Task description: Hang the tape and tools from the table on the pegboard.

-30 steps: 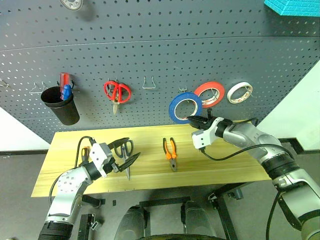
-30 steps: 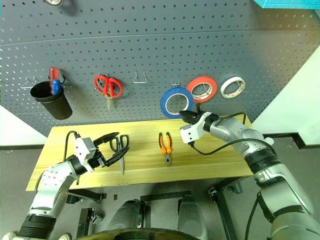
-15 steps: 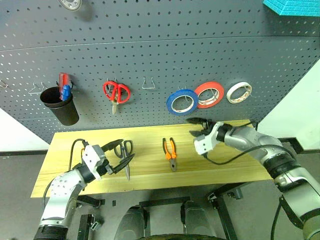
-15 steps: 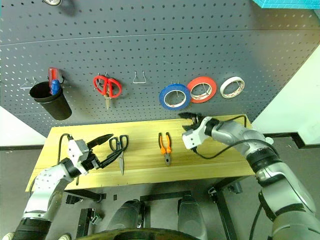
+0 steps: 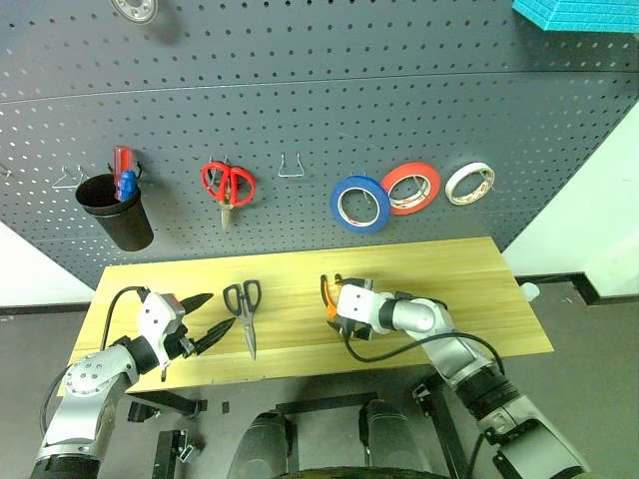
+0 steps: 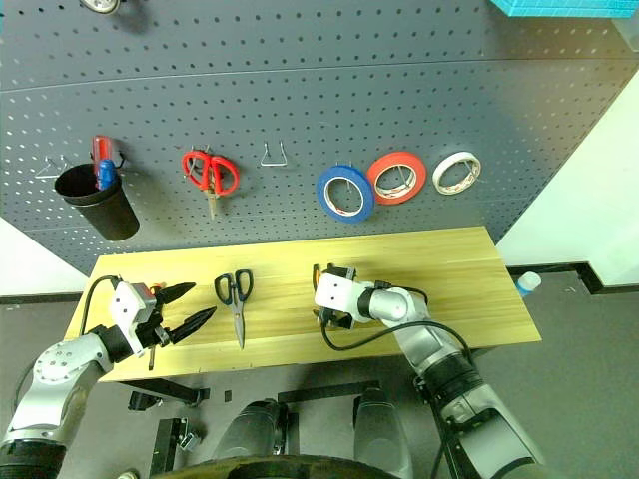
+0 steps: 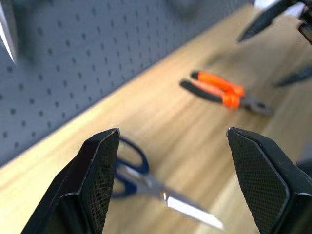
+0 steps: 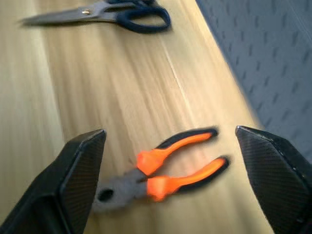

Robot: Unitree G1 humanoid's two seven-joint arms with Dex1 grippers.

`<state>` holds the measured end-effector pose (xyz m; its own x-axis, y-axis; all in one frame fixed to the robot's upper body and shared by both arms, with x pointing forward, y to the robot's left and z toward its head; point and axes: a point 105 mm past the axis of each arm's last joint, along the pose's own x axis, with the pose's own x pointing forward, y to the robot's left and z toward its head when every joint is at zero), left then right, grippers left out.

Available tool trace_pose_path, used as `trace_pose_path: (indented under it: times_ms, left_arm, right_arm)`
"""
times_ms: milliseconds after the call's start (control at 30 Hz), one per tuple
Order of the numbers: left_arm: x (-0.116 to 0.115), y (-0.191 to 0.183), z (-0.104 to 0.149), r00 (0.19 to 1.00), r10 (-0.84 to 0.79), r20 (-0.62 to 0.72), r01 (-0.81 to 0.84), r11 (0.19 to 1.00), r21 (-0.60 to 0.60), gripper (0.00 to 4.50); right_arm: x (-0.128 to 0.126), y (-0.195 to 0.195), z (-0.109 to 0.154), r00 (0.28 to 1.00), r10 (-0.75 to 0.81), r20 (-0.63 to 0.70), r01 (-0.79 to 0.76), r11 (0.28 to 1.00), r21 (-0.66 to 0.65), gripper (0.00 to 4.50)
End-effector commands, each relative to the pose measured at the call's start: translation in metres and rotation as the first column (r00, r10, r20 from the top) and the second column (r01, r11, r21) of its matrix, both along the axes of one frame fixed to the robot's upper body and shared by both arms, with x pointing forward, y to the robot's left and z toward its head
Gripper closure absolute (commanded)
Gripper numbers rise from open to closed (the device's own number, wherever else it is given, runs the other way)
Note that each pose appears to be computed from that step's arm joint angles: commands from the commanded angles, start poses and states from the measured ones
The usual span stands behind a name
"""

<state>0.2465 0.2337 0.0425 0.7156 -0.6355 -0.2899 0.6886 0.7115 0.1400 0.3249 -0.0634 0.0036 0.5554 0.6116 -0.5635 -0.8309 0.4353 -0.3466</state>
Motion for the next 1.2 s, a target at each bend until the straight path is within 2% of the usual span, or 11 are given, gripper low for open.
trace_pose_path:
  times_ms: [33,167,300,500,700,933,1067,1200]
  left_arm:
    - [-0.003,0.009,0.003,0.999,-0.039,-0.023,0.041,0.996,0.077,0.82]
    - [-0.002,0.018,0.008,0.998,-0.046,-0.033,0.049,0.992,0.112,0.82]
    - [0.0,0.031,0.008,0.998,-0.038,-0.052,0.045,0.988,0.15,0.82]
    - [0.004,0.038,0.009,0.997,-0.041,-0.061,0.05,0.985,0.163,0.82]
    - [0.007,0.039,0.011,0.998,-0.04,-0.054,0.048,0.987,0.156,0.82]
    - [0.009,0.036,0.011,0.998,-0.044,-0.049,0.051,0.989,0.14,0.82]
    - [0.008,0.034,0.01,0.998,-0.044,-0.047,0.05,0.99,0.131,0.82]
    - [0.006,0.035,0.009,0.998,-0.038,-0.048,0.044,0.991,0.123,0.82]
  right_arm:
    - [0.014,0.003,0.006,0.974,-0.198,-0.111,0.201,0.979,0.024,0.03]
    - [0.013,0.01,0.0,0.903,-0.353,-0.244,0.36,0.933,-0.018,0.03]
    - [0.01,0.021,-0.005,0.836,-0.414,-0.36,0.435,0.9,-0.026,0.03]
    - [0.015,0.03,-0.012,0.784,-0.477,-0.396,0.493,0.867,-0.069,0.03]
    - [0.019,0.041,-0.019,0.699,-0.549,-0.459,0.568,0.816,-0.11,0.03]
    - [0.025,0.06,-0.018,0.673,-0.554,-0.49,0.588,0.803,-0.1,0.03]
    - [0.028,0.064,-0.019,0.628,-0.59,-0.508,0.632,0.767,-0.11,0.03]
    - [0.028,0.074,-0.02,0.627,-0.578,-0.522,0.624,0.774,-0.107,0.03]
